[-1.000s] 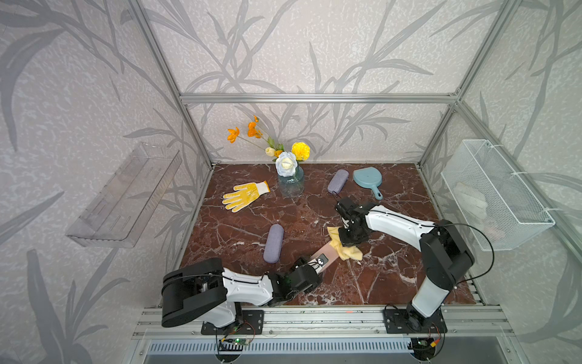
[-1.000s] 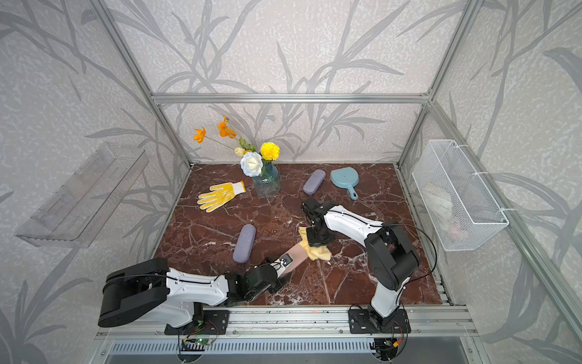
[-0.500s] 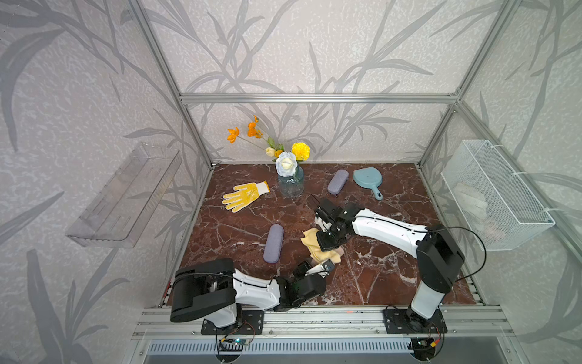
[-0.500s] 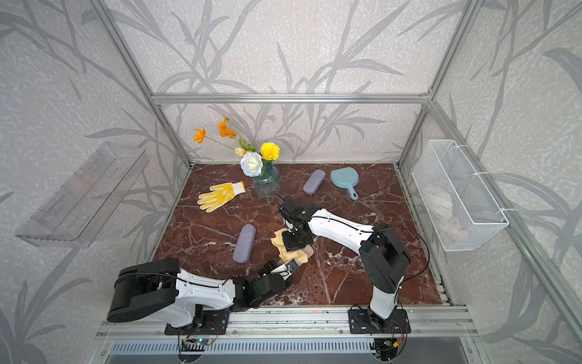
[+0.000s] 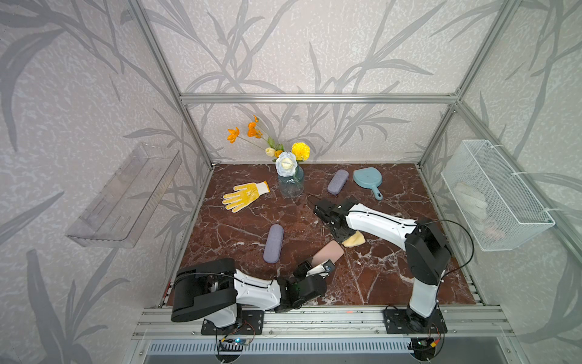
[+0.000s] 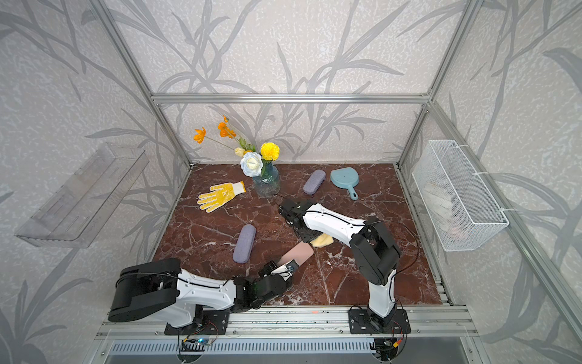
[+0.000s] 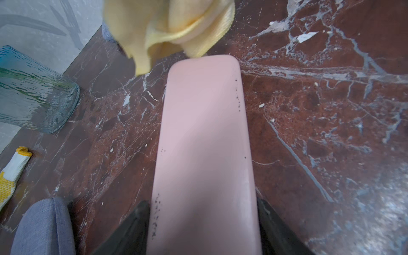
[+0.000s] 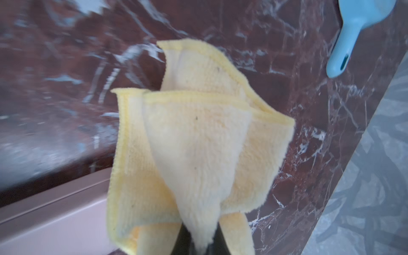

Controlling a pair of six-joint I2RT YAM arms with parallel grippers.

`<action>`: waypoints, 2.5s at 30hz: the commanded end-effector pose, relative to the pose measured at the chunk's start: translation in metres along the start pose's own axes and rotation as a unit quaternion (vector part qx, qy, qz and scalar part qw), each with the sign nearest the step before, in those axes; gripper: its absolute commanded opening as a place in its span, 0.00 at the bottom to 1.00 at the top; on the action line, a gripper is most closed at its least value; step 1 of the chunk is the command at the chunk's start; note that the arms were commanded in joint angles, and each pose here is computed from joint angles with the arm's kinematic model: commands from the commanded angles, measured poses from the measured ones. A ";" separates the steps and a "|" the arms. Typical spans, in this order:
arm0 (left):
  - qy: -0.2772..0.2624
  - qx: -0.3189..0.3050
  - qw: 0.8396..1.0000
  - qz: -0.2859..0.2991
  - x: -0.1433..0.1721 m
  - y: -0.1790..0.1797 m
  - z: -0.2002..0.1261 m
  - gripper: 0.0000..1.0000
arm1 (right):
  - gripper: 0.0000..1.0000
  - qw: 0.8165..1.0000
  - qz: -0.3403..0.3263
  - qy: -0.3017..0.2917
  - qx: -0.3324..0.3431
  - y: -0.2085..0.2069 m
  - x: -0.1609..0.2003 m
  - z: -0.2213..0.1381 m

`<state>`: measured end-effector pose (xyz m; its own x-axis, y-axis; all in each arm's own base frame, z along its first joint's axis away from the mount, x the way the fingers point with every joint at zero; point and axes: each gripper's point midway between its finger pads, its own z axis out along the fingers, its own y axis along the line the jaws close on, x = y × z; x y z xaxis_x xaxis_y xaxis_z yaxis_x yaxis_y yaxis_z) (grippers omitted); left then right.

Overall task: Wipe the eyeglass case
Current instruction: Wipe the dirt from the eyeglass case.

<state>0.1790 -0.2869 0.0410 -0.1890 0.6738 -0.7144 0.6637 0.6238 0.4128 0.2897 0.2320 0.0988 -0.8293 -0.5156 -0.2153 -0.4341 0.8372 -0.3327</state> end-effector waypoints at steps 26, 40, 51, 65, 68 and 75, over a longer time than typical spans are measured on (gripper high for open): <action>0.010 0.088 0.995 -0.040 0.003 -0.004 0.003 0.18 | 0.00 0.983 0.078 0.015 -0.165 0.024 0.047 -0.026; 0.027 0.172 0.980 -0.095 0.008 -0.005 0.004 0.16 | 0.00 0.981 0.142 0.126 -0.027 -0.021 0.099 0.064; 0.037 0.164 0.982 -0.091 0.010 -0.004 0.007 0.16 | 0.00 0.996 0.070 -0.020 -0.045 -0.004 0.021 -0.020; 0.033 0.142 0.986 -0.084 0.009 -0.002 0.006 0.16 | 0.00 0.963 0.181 0.142 -0.138 -0.012 0.082 0.070; 0.033 0.142 0.986 -0.085 0.009 -0.002 0.006 0.16 | 0.00 0.985 0.133 0.112 0.010 -0.070 0.076 0.061; 0.037 0.125 0.990 -0.058 0.007 -0.004 0.005 0.12 | 0.00 0.998 0.061 -0.021 -0.011 -0.029 0.003 -0.016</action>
<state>0.1827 -0.2868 0.0344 -0.3324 0.5986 -0.7288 0.7868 0.6021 0.1356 0.2932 0.1778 0.0871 -0.9226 -0.3153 -0.2221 -0.2558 0.9312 -0.2596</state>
